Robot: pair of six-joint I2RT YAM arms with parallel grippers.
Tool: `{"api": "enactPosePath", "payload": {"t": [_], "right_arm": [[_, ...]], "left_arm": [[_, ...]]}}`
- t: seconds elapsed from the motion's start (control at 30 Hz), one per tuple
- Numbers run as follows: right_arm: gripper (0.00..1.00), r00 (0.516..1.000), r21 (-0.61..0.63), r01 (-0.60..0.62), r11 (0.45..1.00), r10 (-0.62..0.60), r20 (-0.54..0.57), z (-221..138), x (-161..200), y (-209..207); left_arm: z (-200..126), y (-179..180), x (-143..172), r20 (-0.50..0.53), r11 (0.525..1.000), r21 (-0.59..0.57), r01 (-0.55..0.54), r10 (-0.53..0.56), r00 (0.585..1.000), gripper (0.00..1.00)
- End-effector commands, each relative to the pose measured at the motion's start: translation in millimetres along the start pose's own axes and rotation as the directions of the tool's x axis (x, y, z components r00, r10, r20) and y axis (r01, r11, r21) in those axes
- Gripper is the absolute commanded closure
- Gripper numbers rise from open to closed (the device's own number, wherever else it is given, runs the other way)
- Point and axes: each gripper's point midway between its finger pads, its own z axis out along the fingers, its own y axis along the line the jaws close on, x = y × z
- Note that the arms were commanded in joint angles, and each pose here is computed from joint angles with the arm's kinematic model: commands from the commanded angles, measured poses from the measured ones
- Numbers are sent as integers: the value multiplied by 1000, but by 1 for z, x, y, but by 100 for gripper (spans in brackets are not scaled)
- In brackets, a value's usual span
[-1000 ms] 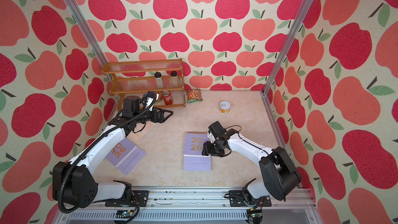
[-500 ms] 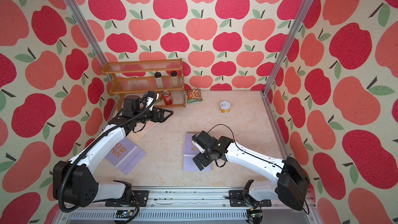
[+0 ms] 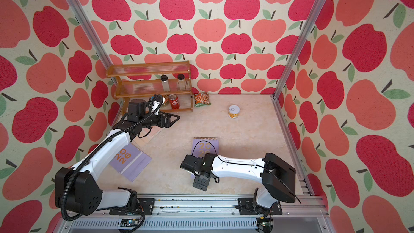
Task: Stack the calendars
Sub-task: Adjust the calendar at the calendar.
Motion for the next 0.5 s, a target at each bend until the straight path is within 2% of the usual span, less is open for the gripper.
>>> {"api": "enactPosePath", "payload": {"t": [0.0, 0.47], "right_arm": [[1, 999, 55, 47, 997, -47, -5, -2, -5, -8], [1, 995, 171, 96, 981, -87, -56, 9, -9, -27]], "left_arm": [[-4, 1, -8, 6, 1000, -10, -12, 12, 1000, 0], [-5, 3, -7, 3, 999, -30, -14, 14, 1000, 0]]}}
